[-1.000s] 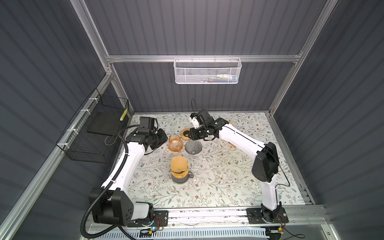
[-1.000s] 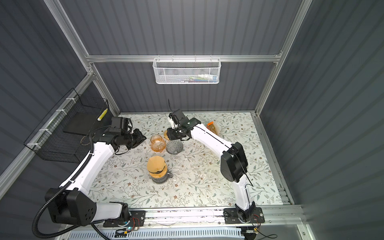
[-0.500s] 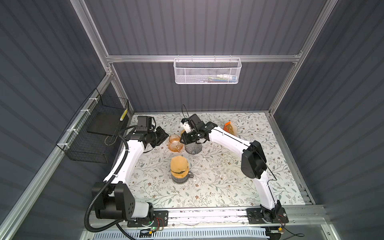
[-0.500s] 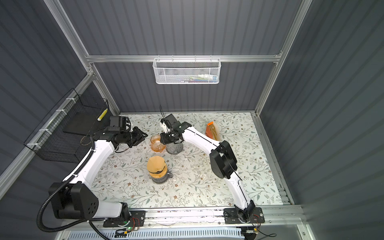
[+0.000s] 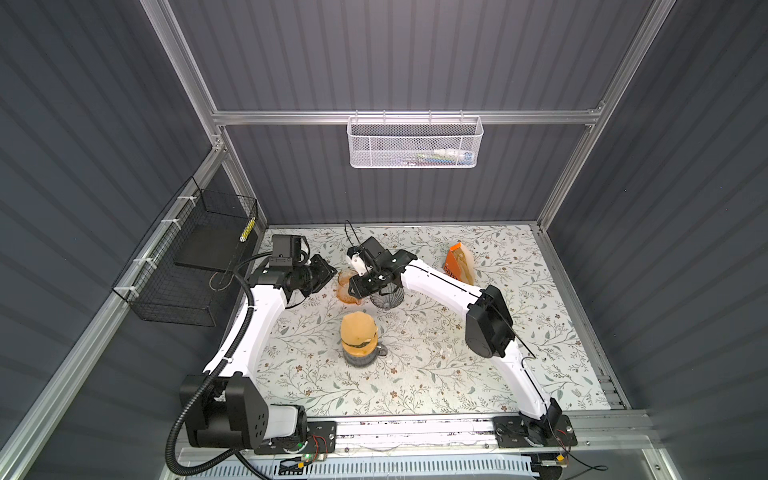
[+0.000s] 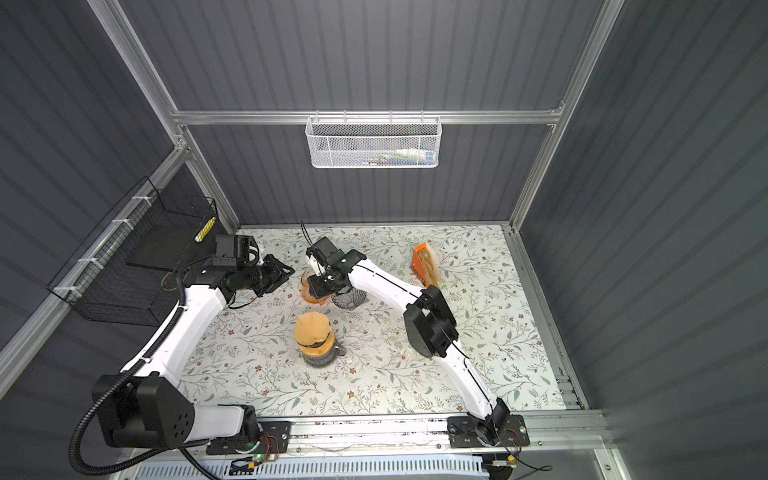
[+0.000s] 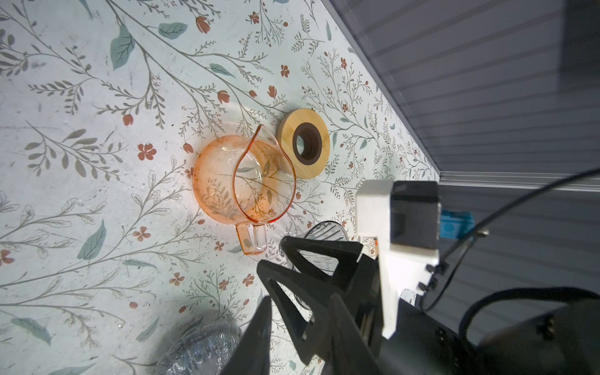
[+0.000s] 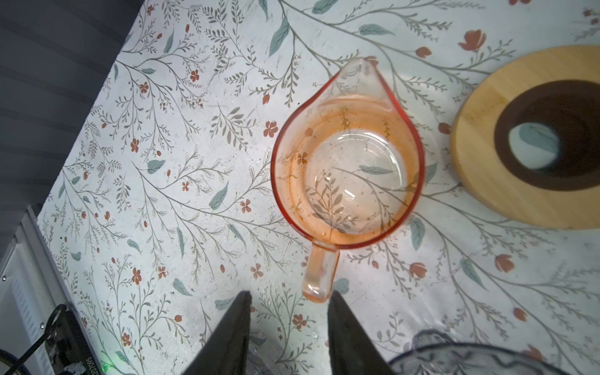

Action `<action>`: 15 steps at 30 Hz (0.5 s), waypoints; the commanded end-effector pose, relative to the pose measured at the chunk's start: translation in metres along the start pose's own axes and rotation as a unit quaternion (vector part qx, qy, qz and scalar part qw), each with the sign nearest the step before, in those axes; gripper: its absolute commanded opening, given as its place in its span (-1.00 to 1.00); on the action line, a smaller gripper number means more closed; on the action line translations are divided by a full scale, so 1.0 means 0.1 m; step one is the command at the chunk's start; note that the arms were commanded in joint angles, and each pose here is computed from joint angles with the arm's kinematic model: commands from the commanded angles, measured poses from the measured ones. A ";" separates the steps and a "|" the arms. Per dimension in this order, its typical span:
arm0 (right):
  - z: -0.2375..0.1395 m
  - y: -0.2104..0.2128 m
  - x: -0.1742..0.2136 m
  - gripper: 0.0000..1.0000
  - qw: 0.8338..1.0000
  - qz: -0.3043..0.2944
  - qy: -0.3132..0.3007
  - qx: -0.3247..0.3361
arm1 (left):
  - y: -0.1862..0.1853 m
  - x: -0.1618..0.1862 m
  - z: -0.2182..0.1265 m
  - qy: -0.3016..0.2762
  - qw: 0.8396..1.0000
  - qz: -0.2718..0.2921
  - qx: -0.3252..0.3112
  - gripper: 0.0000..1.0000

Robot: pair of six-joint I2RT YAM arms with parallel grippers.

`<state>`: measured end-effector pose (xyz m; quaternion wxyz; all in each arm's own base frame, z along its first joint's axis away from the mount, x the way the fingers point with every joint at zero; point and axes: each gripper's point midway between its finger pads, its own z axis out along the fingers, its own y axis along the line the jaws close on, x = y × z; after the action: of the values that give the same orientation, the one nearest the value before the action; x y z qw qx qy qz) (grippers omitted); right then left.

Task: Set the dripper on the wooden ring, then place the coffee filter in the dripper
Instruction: 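Reach the right gripper to the orange-rimmed glass pitcher handle while the left arm draws back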

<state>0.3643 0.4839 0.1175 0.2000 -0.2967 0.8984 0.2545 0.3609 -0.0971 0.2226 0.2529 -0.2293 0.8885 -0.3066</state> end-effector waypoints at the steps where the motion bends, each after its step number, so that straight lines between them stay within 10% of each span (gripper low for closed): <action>1: 0.08 -0.04 0.12 -0.16 0.999 -0.018 0.022 0.030 | -0.04 0.05 -0.08 0.001 1.000 -0.005 0.019 -0.37; 15: 0.29 -0.03 0.16 -0.12 0.996 -0.042 0.023 0.069 | -0.11 0.08 -0.24 -0.007 0.999 -0.003 0.036 -0.37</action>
<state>0.3572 0.4937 0.0902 0.2026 -0.3214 0.9032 0.1998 0.3489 -0.0989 0.2383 0.2653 -0.2237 0.8793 -0.3262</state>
